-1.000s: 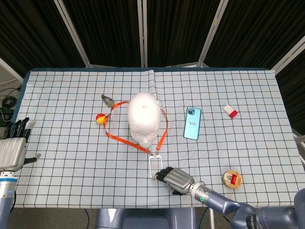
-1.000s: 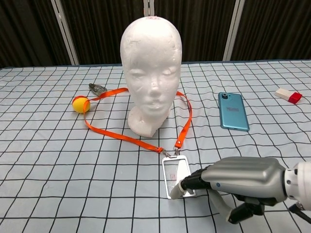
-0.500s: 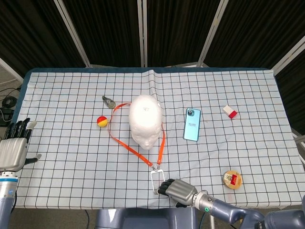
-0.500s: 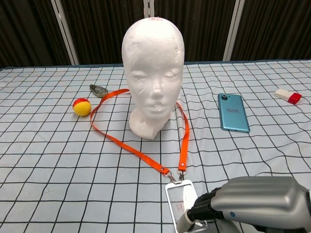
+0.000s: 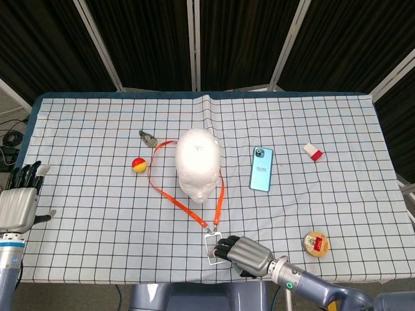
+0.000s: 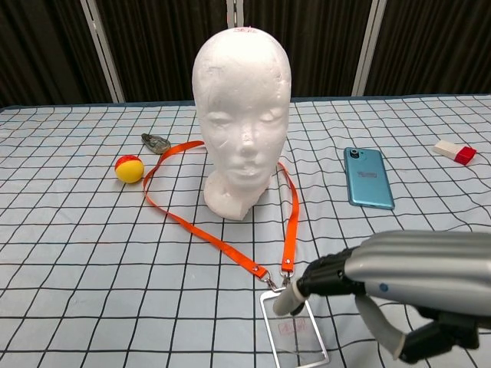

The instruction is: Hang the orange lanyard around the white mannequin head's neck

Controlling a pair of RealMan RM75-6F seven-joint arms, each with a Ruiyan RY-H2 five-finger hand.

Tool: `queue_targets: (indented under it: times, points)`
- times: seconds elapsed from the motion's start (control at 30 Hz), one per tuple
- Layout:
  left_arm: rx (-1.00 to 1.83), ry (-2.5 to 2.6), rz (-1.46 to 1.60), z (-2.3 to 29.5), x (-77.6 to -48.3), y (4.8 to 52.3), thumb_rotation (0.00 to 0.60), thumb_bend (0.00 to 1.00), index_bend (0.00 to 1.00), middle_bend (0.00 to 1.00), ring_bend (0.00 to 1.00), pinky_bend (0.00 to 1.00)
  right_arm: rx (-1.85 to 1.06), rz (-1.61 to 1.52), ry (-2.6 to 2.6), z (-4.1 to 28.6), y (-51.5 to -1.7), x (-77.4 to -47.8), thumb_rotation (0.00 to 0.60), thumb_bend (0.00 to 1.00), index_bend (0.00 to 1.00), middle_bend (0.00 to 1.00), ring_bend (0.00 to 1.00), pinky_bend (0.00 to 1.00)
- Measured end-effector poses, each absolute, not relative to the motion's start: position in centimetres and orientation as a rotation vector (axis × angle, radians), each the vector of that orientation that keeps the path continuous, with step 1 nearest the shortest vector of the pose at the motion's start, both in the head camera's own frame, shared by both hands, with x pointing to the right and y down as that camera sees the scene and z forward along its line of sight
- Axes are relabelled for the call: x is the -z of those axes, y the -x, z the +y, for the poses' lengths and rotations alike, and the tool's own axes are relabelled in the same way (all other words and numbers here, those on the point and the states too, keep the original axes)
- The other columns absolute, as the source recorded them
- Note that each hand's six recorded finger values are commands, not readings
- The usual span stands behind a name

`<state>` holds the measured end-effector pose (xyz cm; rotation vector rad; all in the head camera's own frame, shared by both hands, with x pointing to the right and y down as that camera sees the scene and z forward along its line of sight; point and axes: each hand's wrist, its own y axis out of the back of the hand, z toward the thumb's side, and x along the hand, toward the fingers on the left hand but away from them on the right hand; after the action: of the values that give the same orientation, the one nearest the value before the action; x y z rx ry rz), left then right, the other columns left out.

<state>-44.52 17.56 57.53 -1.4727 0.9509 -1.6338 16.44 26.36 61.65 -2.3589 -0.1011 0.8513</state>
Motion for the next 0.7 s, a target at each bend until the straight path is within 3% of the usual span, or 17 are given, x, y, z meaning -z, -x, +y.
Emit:
queue_targets:
  times: [0.17, 0.27, 0.4, 0.47, 0.53, 0.6, 0.7]
  points:
    - [1.625, 1.471, 0.959, 17.7, -57.2, 44.7, 0.6, 0.0, 0.0, 0.0, 0.0, 0.0, -0.819, -0.201, 2.177, 23.9, -19.3, -59.8, 0.6, 0.96, 0.21, 0.2, 0.15, 0.23]
    - [1.613, 1.469, 0.965, 17.9, -56.9, 44.7, 0.6, 0.0, 0.0, 0.0, 0.0, 0.0, -0.825, -0.281, 2.049, 22.4, -22.2, -58.6, 0.6, 0.85, 0.2, 0.18, 0.13, 0.18]
    - [1.591, 1.465, 0.979, 18.2, -56.4, 44.8, 0.6, 0.0, 0.0, 0.0, 0.0, 0.0, -0.878, -0.401, 1.88, 20.7, -27.4, -57.2, 0.6, 0.58, 0.17, 0.1, 0.02, 0.02]
    - [1.584, 1.463, 0.984, 18.4, -56.3, 44.9, 0.6, 0.0, 0.0, 0.0, 0.0, 0.0, -0.915, -0.453, 1.805, 20.4, -29.9, -56.8, 0.6, 0.42, 0.13, 0.05, 0.0, 0.0]
    - [1.578, 1.458, 0.986, 18.7, -56.1, 45.1, 0.6, 0.0, 0.0, 0.0, 0.0, 0.0, -0.968, -0.518, 1.724, 20.1, -32.8, -56.3, 0.6, 0.17, 0.09, 0.01, 0.0, 0.0]
    - [1.573, 1.456, 0.988, 18.9, -56.1, 45.3, 0.6, 0.0, 0.0, 0.0, 0.0, 0.0, -1.028, -0.584, 1.666, 19.9, -35.0, -56.0, 0.6, 0.04, 0.04, 0.0, 0.0, 0.0]
    - [1.563, 1.452, 0.996, 19.1, -56.0, 45.6, 0.6, 0.0, 0.0, 0.0, 0.0, 0.0, -1.13, -0.677, 1.617, 19.9, -37.5, -56.1, 0.6, 0.0, 0.0, 0.0, 0.0, 0.0]
